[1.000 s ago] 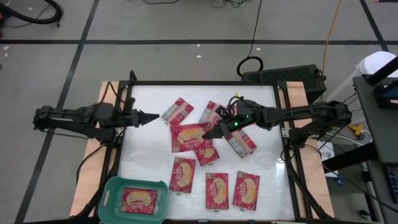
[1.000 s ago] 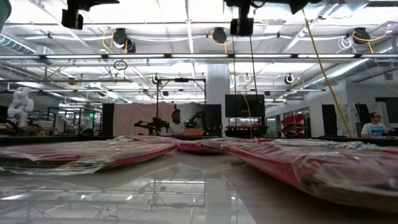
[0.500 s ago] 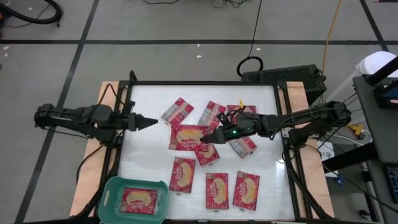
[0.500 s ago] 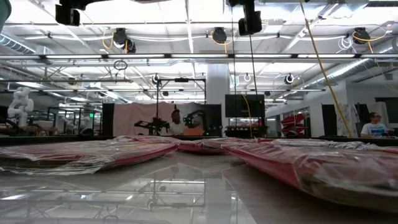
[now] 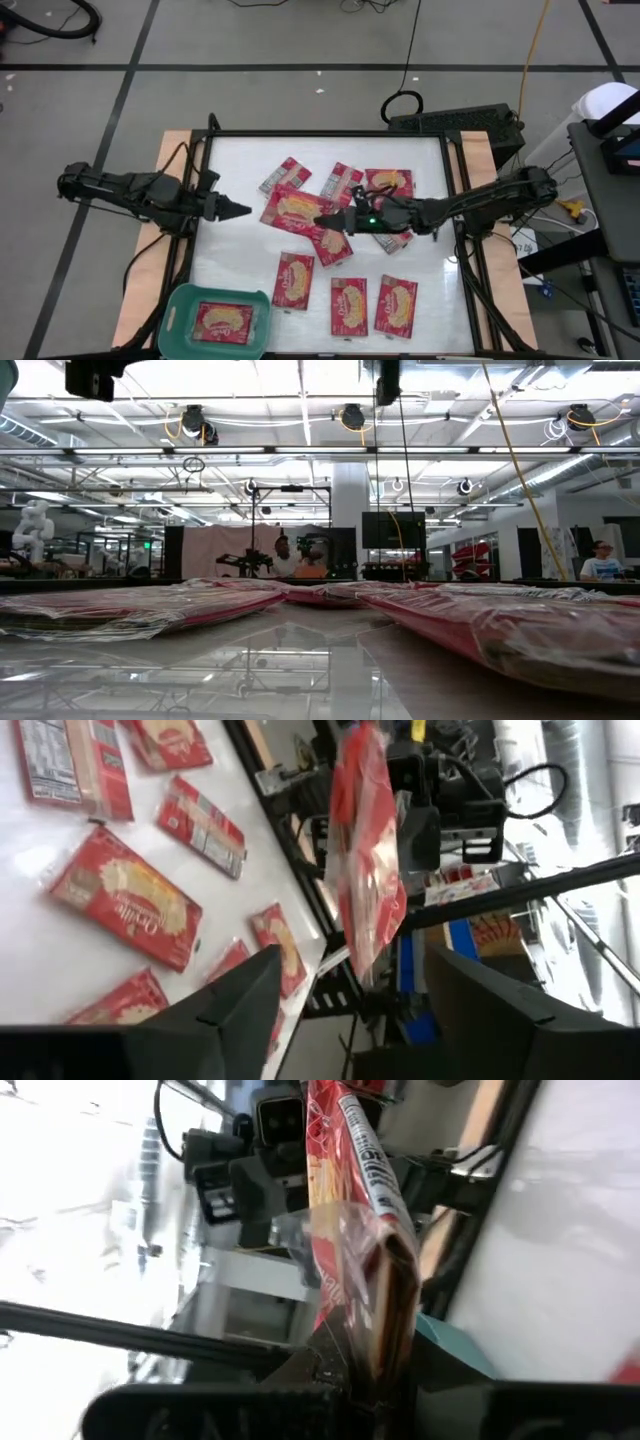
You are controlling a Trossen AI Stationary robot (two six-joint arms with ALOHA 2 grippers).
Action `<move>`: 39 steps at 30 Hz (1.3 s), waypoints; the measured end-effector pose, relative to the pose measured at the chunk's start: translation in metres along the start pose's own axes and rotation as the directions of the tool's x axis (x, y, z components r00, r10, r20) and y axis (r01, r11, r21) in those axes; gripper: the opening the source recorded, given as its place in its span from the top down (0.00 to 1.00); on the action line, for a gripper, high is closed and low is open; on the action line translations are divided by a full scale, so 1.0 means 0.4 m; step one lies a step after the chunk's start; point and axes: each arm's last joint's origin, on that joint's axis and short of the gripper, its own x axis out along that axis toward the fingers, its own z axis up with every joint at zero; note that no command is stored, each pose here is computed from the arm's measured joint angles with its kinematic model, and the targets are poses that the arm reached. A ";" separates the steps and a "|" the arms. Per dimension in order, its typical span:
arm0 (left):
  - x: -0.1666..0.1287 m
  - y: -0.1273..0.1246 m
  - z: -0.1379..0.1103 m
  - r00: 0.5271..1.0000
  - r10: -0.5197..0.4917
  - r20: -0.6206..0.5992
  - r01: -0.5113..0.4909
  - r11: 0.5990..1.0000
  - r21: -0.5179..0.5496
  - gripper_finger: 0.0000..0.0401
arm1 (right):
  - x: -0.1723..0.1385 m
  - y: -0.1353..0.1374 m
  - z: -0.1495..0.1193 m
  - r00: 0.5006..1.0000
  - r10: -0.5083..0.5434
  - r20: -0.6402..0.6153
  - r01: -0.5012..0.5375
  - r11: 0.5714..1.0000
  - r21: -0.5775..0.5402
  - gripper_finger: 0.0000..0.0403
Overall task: Sort popcorn bags into baskets
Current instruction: Put the red popcorn bag into the green bin
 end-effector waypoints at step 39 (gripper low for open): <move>-0.035 0.008 -0.033 0.967 -0.027 -0.252 0.049 0.995 0.082 0.98 | 0.122 -0.073 -0.049 0.997 -0.021 -0.077 0.018 0.999 -0.045 0.71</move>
